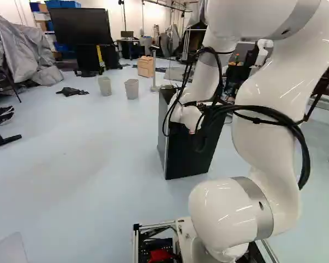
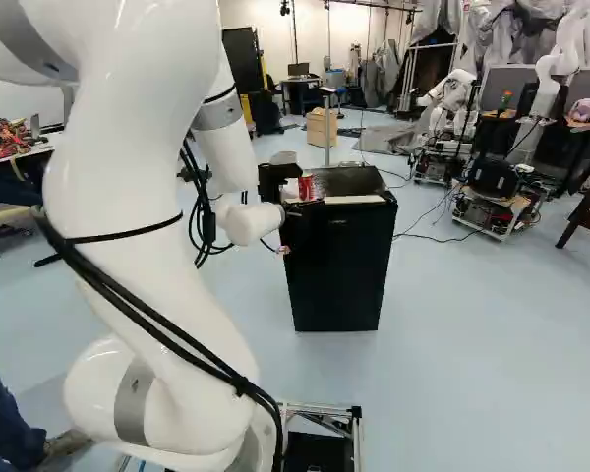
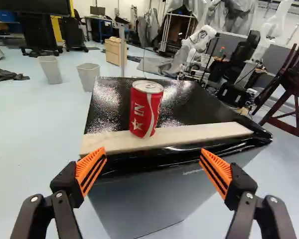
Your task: Grab a drink from the fridge
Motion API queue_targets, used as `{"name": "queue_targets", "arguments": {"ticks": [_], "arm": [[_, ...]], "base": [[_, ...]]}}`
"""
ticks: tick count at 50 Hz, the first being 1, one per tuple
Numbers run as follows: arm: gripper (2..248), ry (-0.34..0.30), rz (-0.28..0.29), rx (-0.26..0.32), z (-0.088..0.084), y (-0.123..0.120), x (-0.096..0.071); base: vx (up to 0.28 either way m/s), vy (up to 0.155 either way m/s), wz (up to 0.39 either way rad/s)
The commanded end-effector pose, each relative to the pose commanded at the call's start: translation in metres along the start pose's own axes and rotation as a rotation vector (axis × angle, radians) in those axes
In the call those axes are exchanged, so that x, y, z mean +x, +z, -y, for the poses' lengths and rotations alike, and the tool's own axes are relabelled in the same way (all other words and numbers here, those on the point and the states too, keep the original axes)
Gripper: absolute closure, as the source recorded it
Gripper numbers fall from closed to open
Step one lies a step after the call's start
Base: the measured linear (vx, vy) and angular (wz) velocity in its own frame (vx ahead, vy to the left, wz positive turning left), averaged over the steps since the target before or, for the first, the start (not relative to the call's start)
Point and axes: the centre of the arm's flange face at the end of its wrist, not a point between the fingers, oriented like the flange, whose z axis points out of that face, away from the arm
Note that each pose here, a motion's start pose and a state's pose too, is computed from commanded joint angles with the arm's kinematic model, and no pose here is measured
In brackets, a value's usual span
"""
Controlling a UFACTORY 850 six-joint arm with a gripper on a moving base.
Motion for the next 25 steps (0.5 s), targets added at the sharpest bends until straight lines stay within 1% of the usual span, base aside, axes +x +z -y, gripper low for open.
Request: {"name": "queue_targets", "arguments": {"ticks": [25], "arm": [[3, -0.002, -0.018, 0.006, 0.007, 0.029, 0.006]], "base": [[0.000, 0.000, 0.000]]}}
